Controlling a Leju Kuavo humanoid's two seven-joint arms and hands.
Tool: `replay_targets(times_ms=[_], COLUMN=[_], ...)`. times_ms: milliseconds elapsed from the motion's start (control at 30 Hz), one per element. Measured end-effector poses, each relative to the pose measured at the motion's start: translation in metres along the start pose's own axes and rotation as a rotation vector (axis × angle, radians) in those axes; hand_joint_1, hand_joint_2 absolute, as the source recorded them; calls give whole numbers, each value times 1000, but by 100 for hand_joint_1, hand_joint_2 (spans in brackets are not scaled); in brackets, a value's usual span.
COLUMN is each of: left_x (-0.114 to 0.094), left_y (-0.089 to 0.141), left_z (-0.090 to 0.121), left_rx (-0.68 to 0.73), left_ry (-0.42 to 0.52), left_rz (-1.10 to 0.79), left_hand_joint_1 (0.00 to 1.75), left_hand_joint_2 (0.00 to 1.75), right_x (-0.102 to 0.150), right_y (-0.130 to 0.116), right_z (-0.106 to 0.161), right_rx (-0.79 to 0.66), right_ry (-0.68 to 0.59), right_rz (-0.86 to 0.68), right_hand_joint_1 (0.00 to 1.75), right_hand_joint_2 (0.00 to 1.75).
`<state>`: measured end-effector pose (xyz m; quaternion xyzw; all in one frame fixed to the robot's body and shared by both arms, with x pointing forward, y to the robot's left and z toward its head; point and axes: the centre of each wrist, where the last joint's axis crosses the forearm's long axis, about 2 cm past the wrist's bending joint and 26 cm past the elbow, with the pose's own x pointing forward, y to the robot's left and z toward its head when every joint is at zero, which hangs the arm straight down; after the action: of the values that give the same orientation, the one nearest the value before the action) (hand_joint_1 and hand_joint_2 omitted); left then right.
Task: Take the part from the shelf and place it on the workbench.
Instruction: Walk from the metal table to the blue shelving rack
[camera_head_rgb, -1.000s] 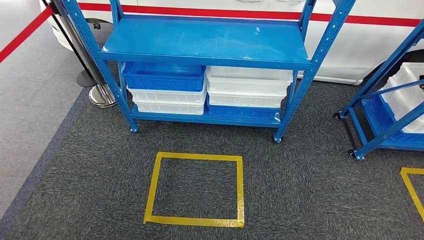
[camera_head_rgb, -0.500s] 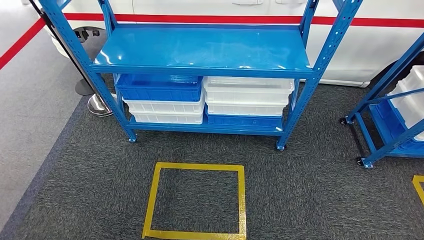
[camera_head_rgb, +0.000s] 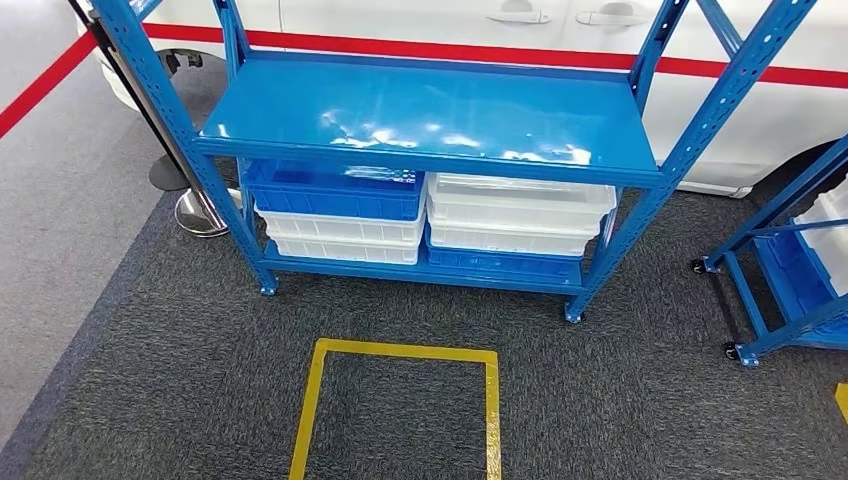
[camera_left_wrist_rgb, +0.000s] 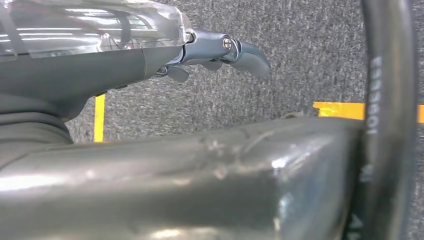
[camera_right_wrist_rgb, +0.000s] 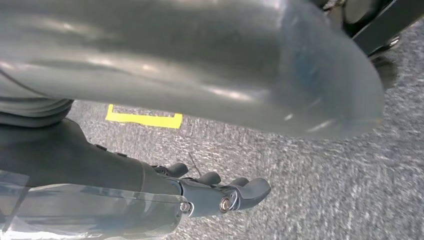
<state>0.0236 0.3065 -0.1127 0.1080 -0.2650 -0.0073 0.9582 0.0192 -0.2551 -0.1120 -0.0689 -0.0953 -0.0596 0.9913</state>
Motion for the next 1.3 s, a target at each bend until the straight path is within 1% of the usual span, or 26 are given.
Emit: replay_targets(times_ms=[167, 367, 667, 900, 1067, 1300], left_x=[2, 4, -3, -1, -2, 1], left_y=[-3, -2, -1, -1, -1, -2], left_z=[-1, -1, 2, 1, 1, 0], left_rx=[-4, -4, -3, 0, 3, 4], left_ry=[-4, -7, 8, 5, 11, 9], left_rz=[3, 2, 0, 2, 8, 0], left_hand_joint_1=[0, 0, 0, 0, 0, 0], left_hand_joint_2=[0, 0, 0, 0, 0, 0], right_x=[-1, 0, 0, 3, -1, -1], right_y=[-2, 0, 0, 1, 0, 1], right_z=[0, 0, 0, 0, 0, 0], right_rx=[-7, 1, 4, 8, 7, 9], right_ry=[1, -1, 0, -7, 2, -2], right_rz=[1, 1, 3, 6, 7, 16], right_hand_joint_1=[0, 0, 0, 0, 0, 0], right_hand_joint_2=[0, 0, 0, 0, 0, 0])
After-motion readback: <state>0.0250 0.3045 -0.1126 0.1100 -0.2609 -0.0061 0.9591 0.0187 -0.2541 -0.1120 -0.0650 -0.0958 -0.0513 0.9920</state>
